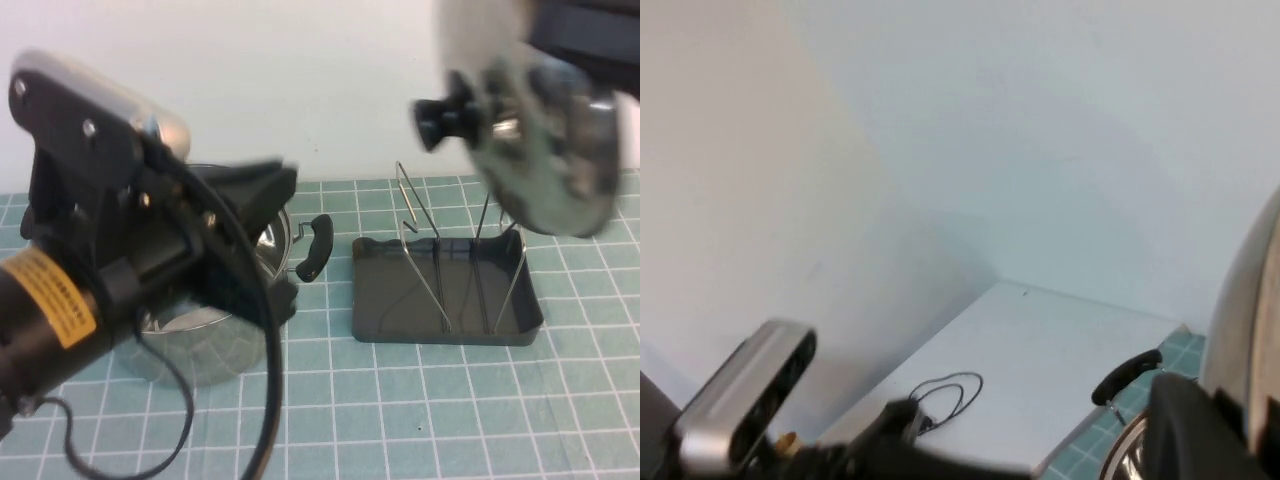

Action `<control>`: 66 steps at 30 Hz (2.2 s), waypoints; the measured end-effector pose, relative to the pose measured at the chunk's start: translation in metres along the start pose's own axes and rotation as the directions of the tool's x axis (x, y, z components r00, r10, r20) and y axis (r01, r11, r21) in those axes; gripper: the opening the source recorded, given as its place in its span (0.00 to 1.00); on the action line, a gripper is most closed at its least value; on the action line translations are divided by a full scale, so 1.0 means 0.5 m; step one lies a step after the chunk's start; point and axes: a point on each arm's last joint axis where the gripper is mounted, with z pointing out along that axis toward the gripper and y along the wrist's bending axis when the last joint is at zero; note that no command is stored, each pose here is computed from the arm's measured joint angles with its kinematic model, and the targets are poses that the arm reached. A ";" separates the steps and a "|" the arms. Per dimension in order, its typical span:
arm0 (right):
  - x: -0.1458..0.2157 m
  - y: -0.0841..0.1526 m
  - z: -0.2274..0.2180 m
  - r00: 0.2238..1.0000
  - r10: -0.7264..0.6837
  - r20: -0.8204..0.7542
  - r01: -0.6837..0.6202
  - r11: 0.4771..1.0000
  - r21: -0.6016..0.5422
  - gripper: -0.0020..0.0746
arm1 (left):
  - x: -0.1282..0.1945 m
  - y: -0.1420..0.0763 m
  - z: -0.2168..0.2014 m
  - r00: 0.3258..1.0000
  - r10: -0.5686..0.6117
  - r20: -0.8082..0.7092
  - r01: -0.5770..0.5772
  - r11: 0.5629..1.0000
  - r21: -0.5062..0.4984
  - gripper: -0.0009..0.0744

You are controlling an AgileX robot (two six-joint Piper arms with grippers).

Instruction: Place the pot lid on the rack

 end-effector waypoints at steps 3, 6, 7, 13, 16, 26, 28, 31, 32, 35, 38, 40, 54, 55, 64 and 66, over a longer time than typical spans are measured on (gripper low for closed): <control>-0.001 -0.041 0.056 0.999 0.037 -0.027 -0.037 0.999 0.023 0.04 | 0.014 0.006 -0.008 0.995 -0.025 -0.093 0.022 0.999 -0.034 0.02; 0.012 -0.106 0.100 0.994 0.096 -0.056 -0.092 0.993 0.070 0.04 | 0.028 0.010 -0.011 0.985 -0.049 -0.168 0.038 0.997 -0.063 0.01; 0.020 -0.128 0.111 0.991 0.117 -0.066 -0.110 0.990 0.089 0.04 | 0.032 0.011 -0.012 0.980 -0.058 -0.189 0.046 0.996 -0.071 0.01; 0.079 -0.232 0.151 0.964 0.235 -0.125 -0.212 0.962 0.171 0.04 | 0.042 0.014 -0.015 0.967 -0.073 -0.243 0.052 0.994 -0.092 0.01; 0.107 -0.270 0.163 0.954 0.261 -0.151 -0.229 0.953 0.201 0.04 | 0.043 0.014 -0.015 0.966 -0.075 -0.248 0.053 0.994 -0.093 0.01; 0.128 -0.309 0.170 0.970 0.166 -0.177 -0.118 0.961 0.252 0.04 | 0.054 0.015 -0.016 0.957 -0.078 -0.280 0.051 0.993 -0.102 0.01; 0.130 -0.313 0.171 0.973 0.137 -0.185 -0.088 0.964 0.251 0.05 | 0.054 0.015 -0.016 0.956 -0.078 -0.282 0.051 0.993 -0.103 0.01; 0.128 -0.315 0.170 0.976 0.114 -0.186 -0.064 0.964 0.257 0.16 | 0.054 0.015 -0.016 0.956 -0.078 -0.282 0.051 0.993 -0.103 0.01; 0.128 -0.315 0.170 0.976 0.114 -0.186 -0.064 0.964 0.257 0.22 | 0.054 0.015 -0.016 0.956 -0.078 -0.282 0.051 0.993 -0.103 0.01; 0.121 -0.321 0.164 0.979 0.105 -0.177 -0.055 0.963 0.263 0.47 | 0.055 0.016 -0.016 0.956 -0.078 -0.284 0.050 0.993 -0.104 0.01; 0.112 -0.334 0.150 0.982 0.084 -0.166 -0.035 0.959 0.281 0.65 | 0.056 0.016 -0.017 0.954 -0.079 -0.290 0.050 0.993 -0.106 0.01; 0.103 -0.347 0.134 0.986 0.055 -0.160 -0.005 0.955 0.298 0.71 | 0.059 0.017 -0.018 0.949 -0.077 -0.305 0.045 0.993 -0.111 0.01; -0.042 -0.321 0.046 0.993 -0.113 -0.039 0.115 0.991 0.071 0.61 | 0.080 0.061 -0.038 0.856 0.135 -0.500 -0.281 0.932 -0.228 0.01; -0.058 -0.302 0.043 0.987 -0.153 -0.039 0.154 0.987 0.036 0.52 | 0.080 0.070 -0.042 0.840 0.141 -0.523 -0.316 0.912 -0.262 0.01; -0.090 -0.176 -0.005 0.550 -0.416 -0.724 0.583 0.812 -0.023 0.05 | 0.072 0.134 -0.100 0.803 -0.034 -0.596 -0.420 0.677 -0.604 0.01; -0.088 -0.187 -0.037 0.415 -0.286 -0.864 0.651 0.757 0.062 0.04 | 0.066 0.135 -0.107 0.839 -0.068 -0.540 -0.365 0.666 -0.651 0.01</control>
